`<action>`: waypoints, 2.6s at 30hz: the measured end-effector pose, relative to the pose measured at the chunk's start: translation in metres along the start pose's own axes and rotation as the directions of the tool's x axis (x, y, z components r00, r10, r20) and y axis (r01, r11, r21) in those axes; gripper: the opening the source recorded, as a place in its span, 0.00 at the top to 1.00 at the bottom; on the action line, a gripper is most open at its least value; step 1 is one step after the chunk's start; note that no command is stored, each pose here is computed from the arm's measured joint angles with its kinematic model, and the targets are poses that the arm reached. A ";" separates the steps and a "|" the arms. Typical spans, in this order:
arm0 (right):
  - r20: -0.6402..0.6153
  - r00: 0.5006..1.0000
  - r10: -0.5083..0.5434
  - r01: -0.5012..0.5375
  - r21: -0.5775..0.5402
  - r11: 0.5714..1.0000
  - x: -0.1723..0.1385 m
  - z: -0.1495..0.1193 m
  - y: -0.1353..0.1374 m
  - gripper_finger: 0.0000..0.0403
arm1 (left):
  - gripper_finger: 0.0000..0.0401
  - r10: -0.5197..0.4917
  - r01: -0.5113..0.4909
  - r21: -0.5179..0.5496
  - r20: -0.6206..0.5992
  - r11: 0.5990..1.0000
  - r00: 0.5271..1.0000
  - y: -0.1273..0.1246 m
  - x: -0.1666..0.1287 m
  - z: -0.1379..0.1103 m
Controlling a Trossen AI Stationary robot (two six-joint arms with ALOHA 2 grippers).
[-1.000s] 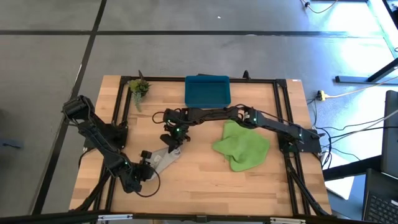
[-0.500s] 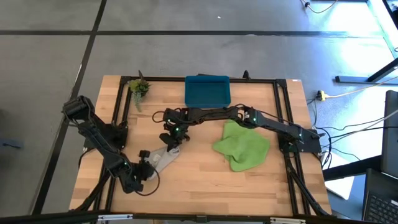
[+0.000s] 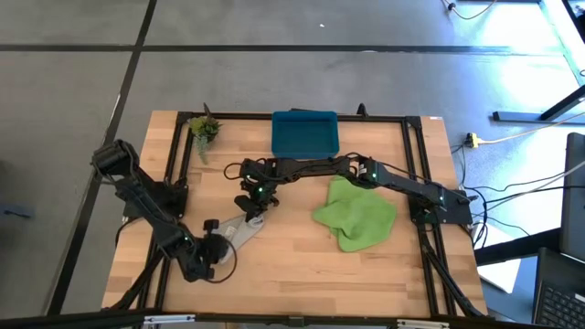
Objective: Roll microfiber towels into tight, uniform cylinder then place into a basket
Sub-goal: Roll the gray microfiber cloth
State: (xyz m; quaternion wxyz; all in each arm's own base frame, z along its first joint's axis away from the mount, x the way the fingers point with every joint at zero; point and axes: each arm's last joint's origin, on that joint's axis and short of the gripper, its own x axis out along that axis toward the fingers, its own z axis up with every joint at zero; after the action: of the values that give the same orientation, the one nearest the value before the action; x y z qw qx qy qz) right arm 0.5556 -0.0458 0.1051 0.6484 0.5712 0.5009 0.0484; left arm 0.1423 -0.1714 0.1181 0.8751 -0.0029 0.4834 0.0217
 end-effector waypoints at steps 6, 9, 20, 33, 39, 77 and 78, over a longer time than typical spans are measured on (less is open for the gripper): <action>0.003 1.000 -0.002 0.002 0.001 1.000 0.000 0.000 0.000 0.95 | 0.76 -0.063 0.063 -0.035 -0.013 0.997 0.998 0.005 -0.021 0.009; 0.012 1.000 -0.007 0.007 0.003 1.000 -0.001 0.001 -0.001 0.95 | 0.76 -0.117 0.117 -0.083 0.011 0.990 0.993 0.006 -0.039 0.017; 0.010 1.000 -0.007 0.007 -0.002 1.000 -0.001 0.001 -0.001 0.95 | 0.76 -0.198 0.211 -0.148 0.097 0.966 0.975 0.002 -0.061 0.031; 0.002 1.000 -0.003 0.003 -0.019 1.000 0.000 0.000 -0.001 0.95 | 0.76 -0.052 0.040 -0.255 -0.039 0.966 0.998 0.014 -0.041 0.026; 0.001 1.000 -0.003 0.003 -0.022 1.000 0.000 0.000 -0.001 0.95 | 0.76 -0.028 0.006 -0.263 -0.083 0.965 0.996 0.017 -0.034 0.027; 0.001 1.000 0.003 -0.003 -0.032 0.999 0.000 0.000 0.000 0.95 | 0.76 -0.008 -0.017 -0.142 -0.178 0.990 0.984 0.027 -0.032 0.026; 0.001 1.000 0.003 -0.003 -0.032 0.999 0.000 0.000 0.000 0.95 | 0.76 -0.007 -0.019 -0.148 -0.179 0.989 0.984 0.027 -0.032 0.026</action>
State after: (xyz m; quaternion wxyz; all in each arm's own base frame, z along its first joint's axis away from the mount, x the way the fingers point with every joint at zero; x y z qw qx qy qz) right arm 0.5559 -0.0456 0.1050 0.6579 0.5614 0.4988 0.0571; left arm 0.1463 -0.1446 0.1598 0.8254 -0.0686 0.5571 0.0601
